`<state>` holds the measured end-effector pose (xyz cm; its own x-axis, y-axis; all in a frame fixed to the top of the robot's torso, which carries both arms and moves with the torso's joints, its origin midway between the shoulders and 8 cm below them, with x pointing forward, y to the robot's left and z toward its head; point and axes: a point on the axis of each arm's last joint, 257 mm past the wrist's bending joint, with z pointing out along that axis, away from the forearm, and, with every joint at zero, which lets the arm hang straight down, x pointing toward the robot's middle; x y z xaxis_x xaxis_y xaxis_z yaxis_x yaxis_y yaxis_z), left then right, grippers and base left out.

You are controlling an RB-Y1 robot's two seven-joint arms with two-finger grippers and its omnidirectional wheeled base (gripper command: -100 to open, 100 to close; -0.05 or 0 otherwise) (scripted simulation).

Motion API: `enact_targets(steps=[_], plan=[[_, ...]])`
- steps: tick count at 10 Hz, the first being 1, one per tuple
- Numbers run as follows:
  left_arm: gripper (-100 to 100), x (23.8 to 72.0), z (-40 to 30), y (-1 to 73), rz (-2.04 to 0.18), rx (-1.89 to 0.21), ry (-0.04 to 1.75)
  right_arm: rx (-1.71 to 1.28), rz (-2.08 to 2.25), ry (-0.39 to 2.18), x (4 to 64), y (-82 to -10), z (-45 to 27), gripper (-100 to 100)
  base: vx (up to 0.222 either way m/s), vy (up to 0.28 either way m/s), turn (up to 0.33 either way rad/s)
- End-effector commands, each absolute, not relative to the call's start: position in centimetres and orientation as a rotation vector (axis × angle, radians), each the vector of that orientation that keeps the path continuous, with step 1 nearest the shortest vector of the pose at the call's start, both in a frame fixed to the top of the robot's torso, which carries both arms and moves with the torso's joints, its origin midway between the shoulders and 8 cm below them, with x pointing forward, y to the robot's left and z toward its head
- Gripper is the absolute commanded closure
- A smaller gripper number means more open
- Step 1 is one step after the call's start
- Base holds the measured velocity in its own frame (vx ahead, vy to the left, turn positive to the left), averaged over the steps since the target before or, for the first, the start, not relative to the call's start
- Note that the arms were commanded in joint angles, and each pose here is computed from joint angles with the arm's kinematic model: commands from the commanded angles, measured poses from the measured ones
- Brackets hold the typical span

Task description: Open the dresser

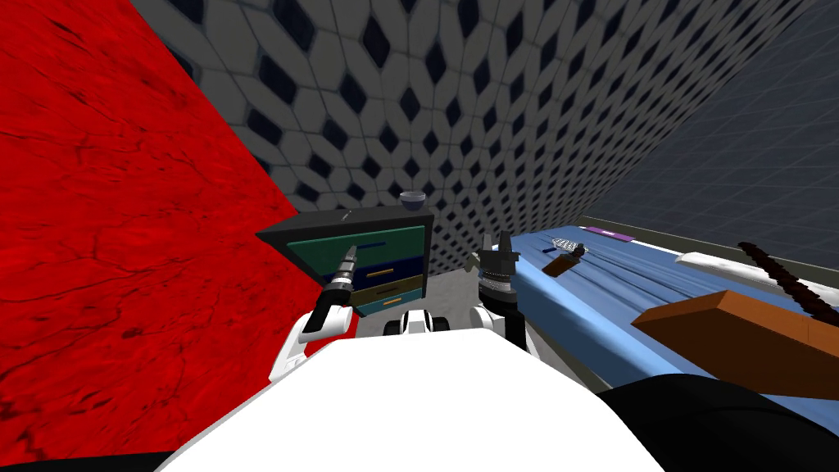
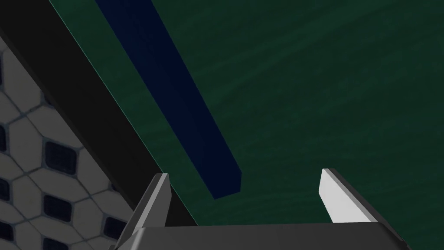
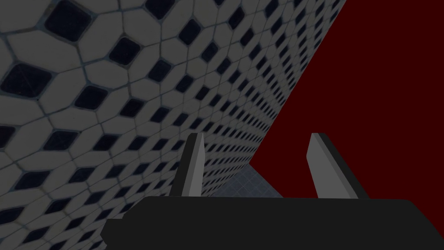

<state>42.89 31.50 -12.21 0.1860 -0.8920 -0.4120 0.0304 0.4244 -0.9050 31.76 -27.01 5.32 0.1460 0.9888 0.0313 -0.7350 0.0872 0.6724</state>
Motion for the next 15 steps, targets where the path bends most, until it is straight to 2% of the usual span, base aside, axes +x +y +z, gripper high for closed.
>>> enact_targets(steps=[1,2,8,9,15], plan=[[-100,42.8,-11.9,31.5,-0.797,-0.917,1.204,0.629,1.366,0.5,31.8,-27.0,5.3,0,0.055,0.014,-0.009],[100,42.7,-11.8,31.5,-0.796,-0.918,1.204,0.629,1.366,0.5,31.8,-27.0,5.3,0,0.009,0.002,0.002],[100,42.0,-11.2,31.1,-0.802,-0.911,1.205,0.629,1.366,0.5,31.8,-27.0,5.3,0,-0.146,-0.037,0.014],[-100,41.9,-10.9,31.2,-0.789,-0.897,1.219,0.629,1.366,0.5,31.8,-27.0,5.3,0,0.077,0.0,-0.034],[-100,41.5,-10.2,31.5,-0.782,-0.924,1.216,0.629,1.366,0.5,31.8,-27.0,5.3,0,0.148,0.042,-0.021]])
